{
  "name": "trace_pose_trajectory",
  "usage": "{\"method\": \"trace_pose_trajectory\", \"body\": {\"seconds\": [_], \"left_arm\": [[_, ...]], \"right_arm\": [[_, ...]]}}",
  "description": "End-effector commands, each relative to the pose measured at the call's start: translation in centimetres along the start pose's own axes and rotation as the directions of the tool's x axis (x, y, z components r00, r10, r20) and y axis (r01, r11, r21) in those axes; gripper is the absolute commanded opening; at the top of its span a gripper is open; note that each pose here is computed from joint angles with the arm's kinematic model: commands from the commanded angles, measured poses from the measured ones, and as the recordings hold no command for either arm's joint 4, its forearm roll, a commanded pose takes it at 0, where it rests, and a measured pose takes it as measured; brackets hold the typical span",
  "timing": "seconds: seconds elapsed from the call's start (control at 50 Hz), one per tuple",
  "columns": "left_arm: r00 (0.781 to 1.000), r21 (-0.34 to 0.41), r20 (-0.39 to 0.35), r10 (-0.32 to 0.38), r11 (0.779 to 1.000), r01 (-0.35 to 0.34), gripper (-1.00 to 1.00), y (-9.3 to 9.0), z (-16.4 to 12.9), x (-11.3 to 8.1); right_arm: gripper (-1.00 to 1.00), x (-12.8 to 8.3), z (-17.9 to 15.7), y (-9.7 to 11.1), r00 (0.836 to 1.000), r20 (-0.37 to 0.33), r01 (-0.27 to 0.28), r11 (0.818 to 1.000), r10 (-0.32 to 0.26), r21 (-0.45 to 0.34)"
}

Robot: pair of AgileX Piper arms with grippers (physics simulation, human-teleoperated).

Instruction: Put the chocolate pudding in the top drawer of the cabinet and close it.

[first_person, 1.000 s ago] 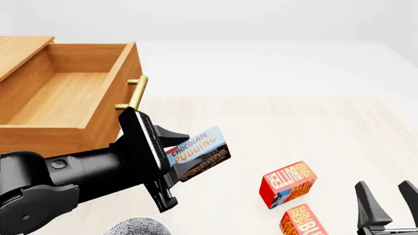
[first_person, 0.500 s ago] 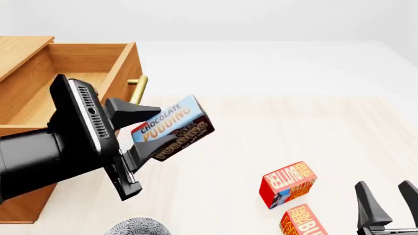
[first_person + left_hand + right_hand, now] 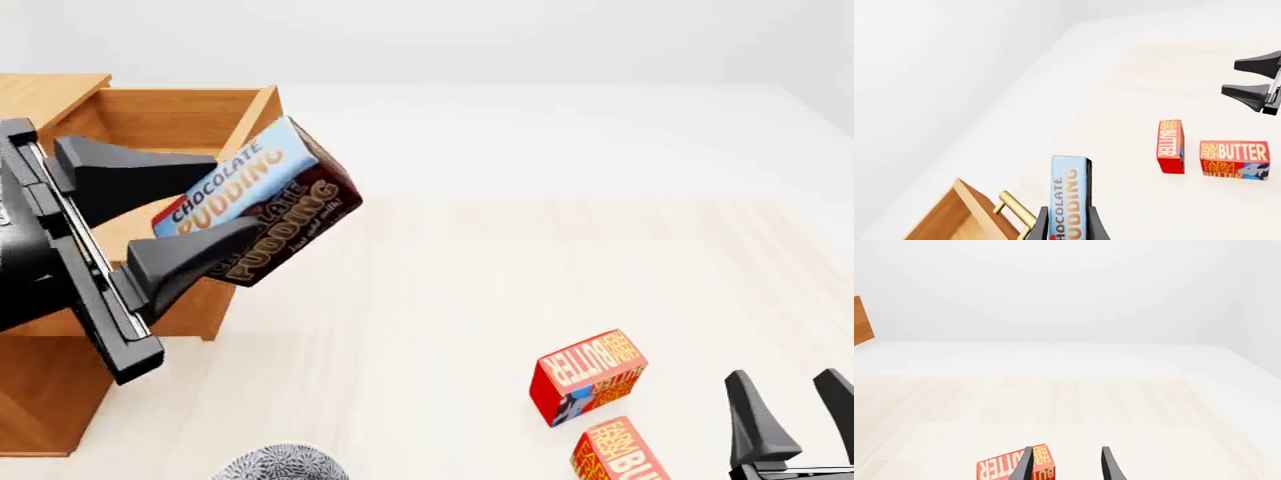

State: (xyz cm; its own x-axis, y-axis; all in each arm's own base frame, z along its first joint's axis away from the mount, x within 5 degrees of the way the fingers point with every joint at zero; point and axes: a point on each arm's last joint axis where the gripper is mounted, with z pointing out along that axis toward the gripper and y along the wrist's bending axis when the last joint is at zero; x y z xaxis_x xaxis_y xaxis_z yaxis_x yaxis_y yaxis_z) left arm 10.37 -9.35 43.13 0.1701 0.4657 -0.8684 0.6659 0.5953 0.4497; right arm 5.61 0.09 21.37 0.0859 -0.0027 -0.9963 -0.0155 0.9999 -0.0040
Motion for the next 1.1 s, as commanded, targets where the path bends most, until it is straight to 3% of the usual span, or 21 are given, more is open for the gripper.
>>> {"method": "trace_pose_trajectory", "body": {"seconds": [0.02,0.24,0.3,0.54,0.74,0.76,0.9,1.04,1.1], "left_arm": [[0.999,-0.082,0.041,-0.004,0.997,0.008,-1.0,1.4,-3.9,-1.5],[0.999,-0.165,0.044,-0.009,0.986,0.016,-1.0,2.4,-6.5,-2.4],[0.999,-0.176,0.042,0.016,0.984,-0.009,-1.0,2.5,-6.8,-2.4],[1.0,-0.266,0.009,-0.029,0.964,0.03,-1.0,3.5,-7.9,-3.0],[0.994,-0.329,-0.045,-0.102,0.941,0.081,-1.0,4.6,-6.3,-2.3],[0.988,-0.32,-0.055,-0.147,0.94,0.122,-1.0,5.0,-5.4,-2.5],[0.986,-0.388,-0.078,-0.148,0.915,0.107,-1.0,5.7,-5.8,-2.4],[0.975,-0.418,-0.118,-0.186,0.9,0.121,-1.0,6.8,-4.2,-1.6],[0.965,-0.416,-0.117,-0.236,0.894,0.168,-1.0,7.2,-3.1,-1.4]], "right_arm": [[1.0,0.0,0.0,0.0,1.0,-0.002,-0.001,1.0,0.001,0.006],[1.0,0.0,0.0,0.0,1.0,-0.002,0.0,1.0,0.0,0.006],[1.0,0.0,0.0,0.0,1.0,-0.002,0.0,1.0,0.0,0.006],[1.0,0.0,0.0,0.0,1.0,-0.002,0.0,1.0,0.0,0.006],[1.0,0.0,0.0,0.0,1.0,-0.002,0.0,1.0,0.0,0.006],[1.0,0.0,0.0,0.0,1.0,-0.002,0.0,1.0,0.0,0.006],[1.0,0.0,0.0,0.0,1.0,-0.002,0.0,1.0,0.0,0.006],[1.0,0.0,0.0,0.0,1.0,-0.002,0.0,1.0,0.0,0.006],[1.0,0.0,0.0,0.0,1.0,-0.002,0.0,1.0,0.0,0.006]]}}
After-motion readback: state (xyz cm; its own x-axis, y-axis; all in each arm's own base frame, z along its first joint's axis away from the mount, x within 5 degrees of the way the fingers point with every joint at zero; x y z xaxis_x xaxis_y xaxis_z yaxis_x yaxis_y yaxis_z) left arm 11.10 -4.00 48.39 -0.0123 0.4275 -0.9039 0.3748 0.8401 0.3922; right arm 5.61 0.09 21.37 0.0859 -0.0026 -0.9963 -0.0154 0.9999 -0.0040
